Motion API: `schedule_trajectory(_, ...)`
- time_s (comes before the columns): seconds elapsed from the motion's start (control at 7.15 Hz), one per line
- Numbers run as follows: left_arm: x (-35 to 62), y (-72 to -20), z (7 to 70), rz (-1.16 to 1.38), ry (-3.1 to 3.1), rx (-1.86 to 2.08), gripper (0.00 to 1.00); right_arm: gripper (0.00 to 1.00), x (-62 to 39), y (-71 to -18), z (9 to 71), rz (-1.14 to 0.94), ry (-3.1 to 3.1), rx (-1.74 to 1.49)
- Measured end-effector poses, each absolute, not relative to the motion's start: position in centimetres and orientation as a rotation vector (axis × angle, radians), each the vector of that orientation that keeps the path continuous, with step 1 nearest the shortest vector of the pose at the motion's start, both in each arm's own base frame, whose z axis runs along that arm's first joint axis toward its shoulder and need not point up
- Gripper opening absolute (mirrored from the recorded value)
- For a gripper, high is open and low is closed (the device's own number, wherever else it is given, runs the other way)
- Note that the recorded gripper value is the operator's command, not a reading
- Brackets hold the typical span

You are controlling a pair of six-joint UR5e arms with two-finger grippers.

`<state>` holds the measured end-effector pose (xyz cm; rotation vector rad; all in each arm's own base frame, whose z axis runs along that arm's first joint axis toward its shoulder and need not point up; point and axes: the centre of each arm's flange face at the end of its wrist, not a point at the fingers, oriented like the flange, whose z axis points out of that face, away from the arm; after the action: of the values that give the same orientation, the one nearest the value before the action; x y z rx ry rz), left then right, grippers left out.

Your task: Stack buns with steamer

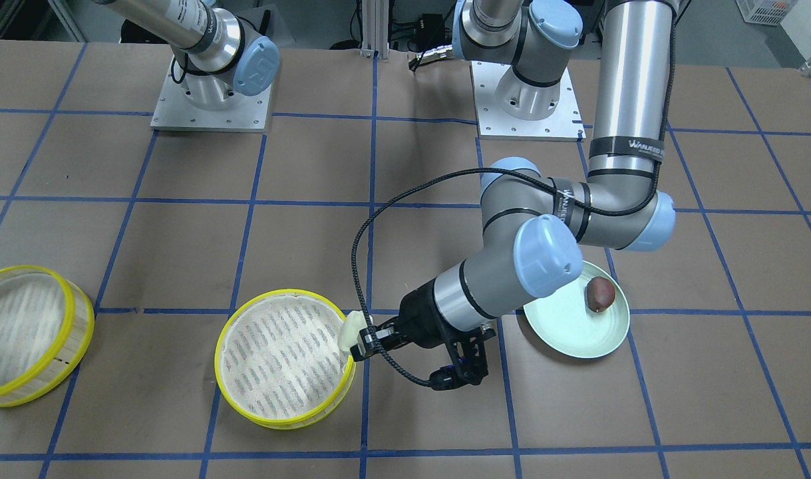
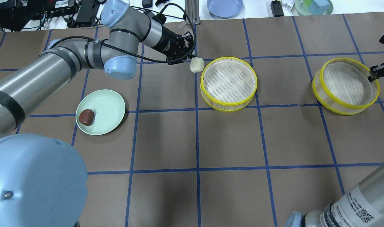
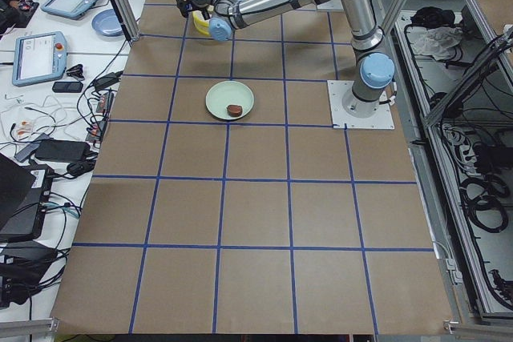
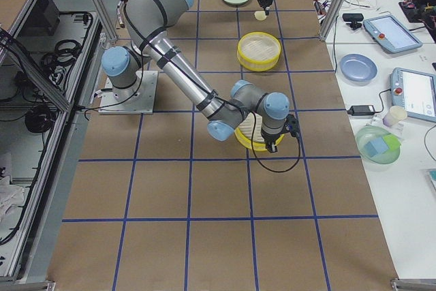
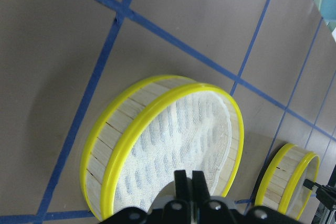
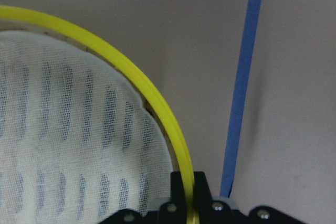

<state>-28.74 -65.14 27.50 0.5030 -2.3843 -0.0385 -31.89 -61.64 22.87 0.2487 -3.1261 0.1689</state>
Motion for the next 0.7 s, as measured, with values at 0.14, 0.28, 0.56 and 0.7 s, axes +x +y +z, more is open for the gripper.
schedule_trajectory(0.14, -30.3, -64.7, 25.8, -0.070, -2.397, 0.492, 0.00, 0.00, -31.7, -61.5, 24.3, 0.187, -3.112, 0.242)
schedule_trajectory(0.28, -31.4, -64.5, 24.3, -0.097, -2.408, 0.484, 0.00, 0.00, -31.2, -61.4, 26.1, 0.207, -3.093, 0.242)
schedule_trajectory(0.56, -32.6, -64.2, 22.1, -0.137, -2.420, 0.478, 0.71, 0.00, -29.9, -61.4, 28.7, 0.211, -3.054, 0.260)
schedule_trajectory(0.7, -32.8, -64.3, 21.6, -0.144, -2.422, 0.478, 0.81, 0.00, -28.1, -61.6, 30.2, 0.194, -3.035, 0.280)
